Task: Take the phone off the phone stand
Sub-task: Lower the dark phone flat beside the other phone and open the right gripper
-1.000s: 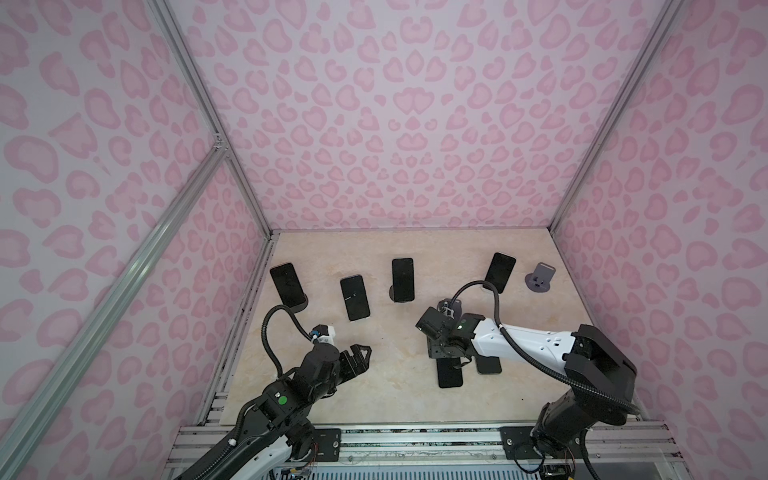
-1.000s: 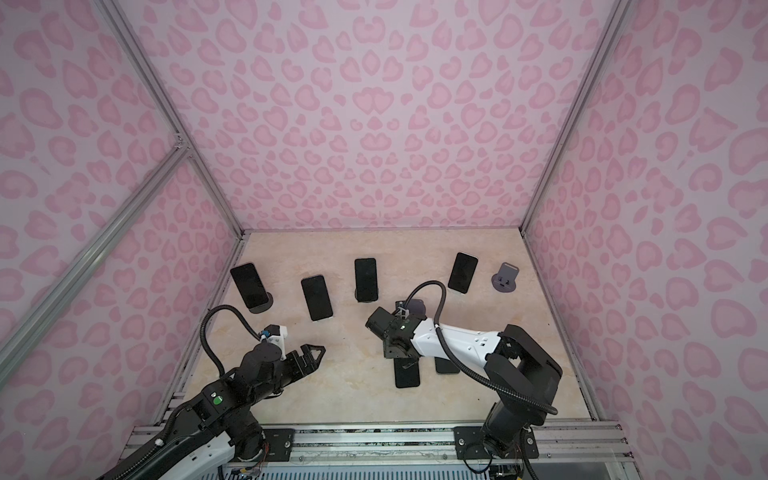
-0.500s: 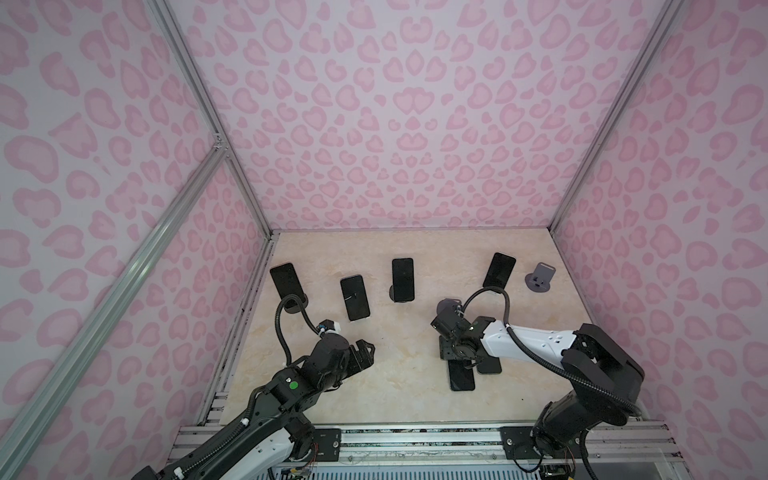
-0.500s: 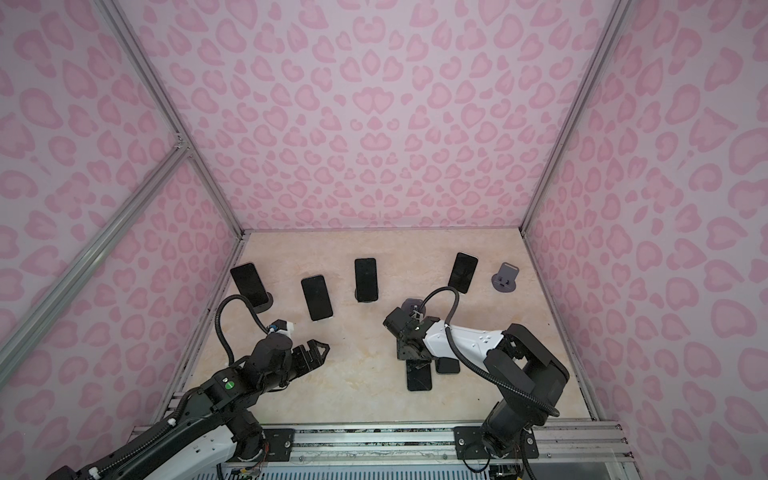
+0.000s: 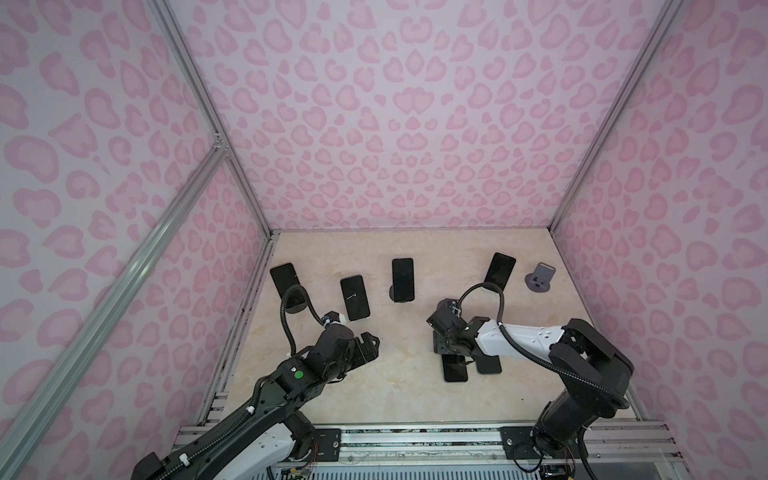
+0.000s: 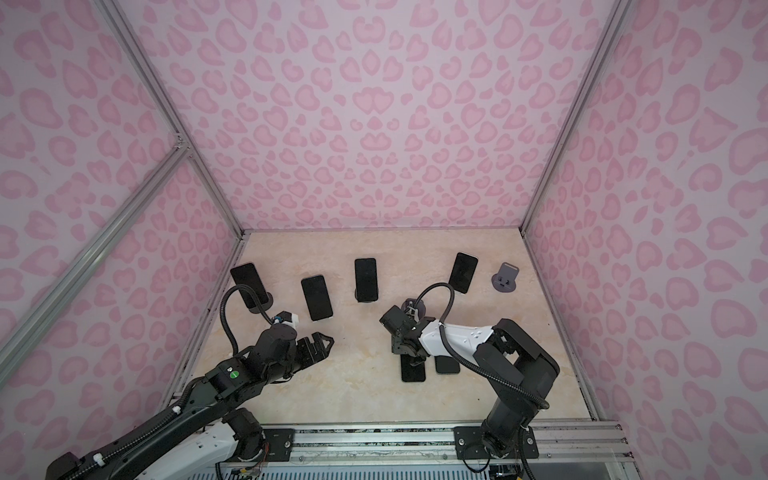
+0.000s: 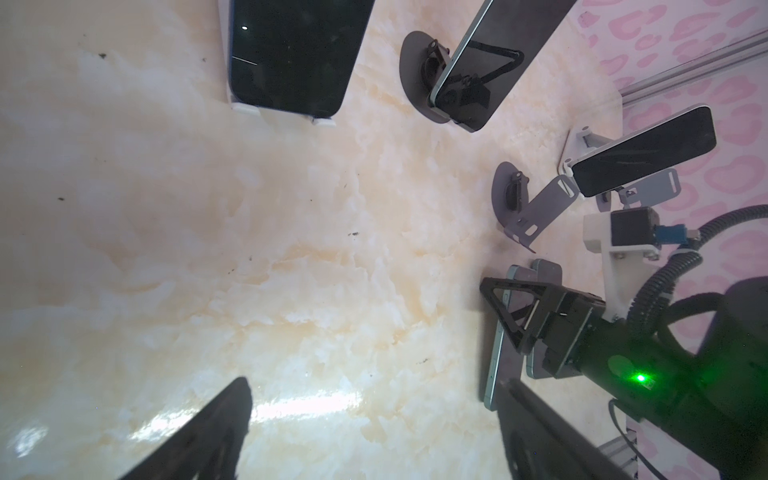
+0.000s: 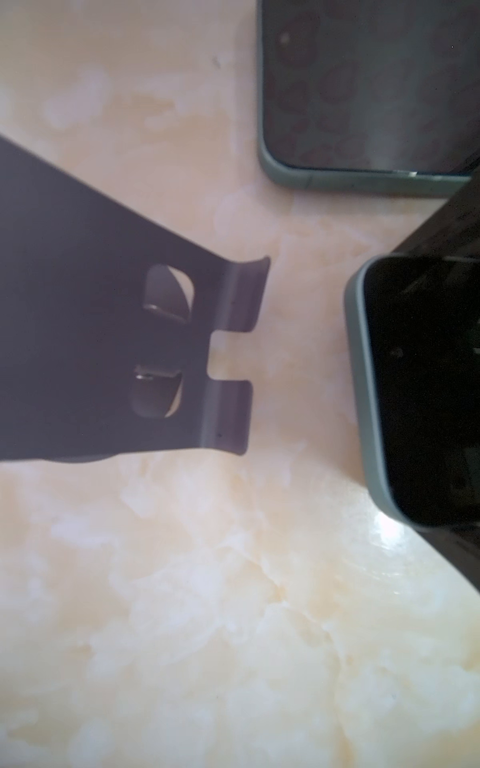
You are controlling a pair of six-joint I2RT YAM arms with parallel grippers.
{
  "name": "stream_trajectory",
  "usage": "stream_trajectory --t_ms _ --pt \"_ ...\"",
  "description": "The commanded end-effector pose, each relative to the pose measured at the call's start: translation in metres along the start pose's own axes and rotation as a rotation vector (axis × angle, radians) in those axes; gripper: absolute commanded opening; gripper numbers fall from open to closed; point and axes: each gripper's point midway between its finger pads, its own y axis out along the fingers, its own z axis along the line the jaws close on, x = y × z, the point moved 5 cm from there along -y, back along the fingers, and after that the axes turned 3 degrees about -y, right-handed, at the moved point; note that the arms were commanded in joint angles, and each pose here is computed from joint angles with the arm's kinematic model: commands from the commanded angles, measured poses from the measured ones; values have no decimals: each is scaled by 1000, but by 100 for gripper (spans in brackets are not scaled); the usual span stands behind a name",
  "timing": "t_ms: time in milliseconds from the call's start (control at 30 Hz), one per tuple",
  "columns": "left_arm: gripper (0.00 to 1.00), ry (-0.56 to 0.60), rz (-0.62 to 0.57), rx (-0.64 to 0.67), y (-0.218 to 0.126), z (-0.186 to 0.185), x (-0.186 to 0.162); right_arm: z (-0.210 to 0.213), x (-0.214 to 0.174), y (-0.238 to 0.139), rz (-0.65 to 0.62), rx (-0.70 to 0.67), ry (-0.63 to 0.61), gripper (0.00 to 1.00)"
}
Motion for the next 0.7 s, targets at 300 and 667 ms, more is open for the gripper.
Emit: stream_trajectory --t_ms 300,667 --pt "97 -43 -45 -2 -14 5 4 -21 -26 12 76 -93 -60 77" --pt "97 -52 -64 17 -15 7 6 -22 -29 15 70 -144 -68 83"
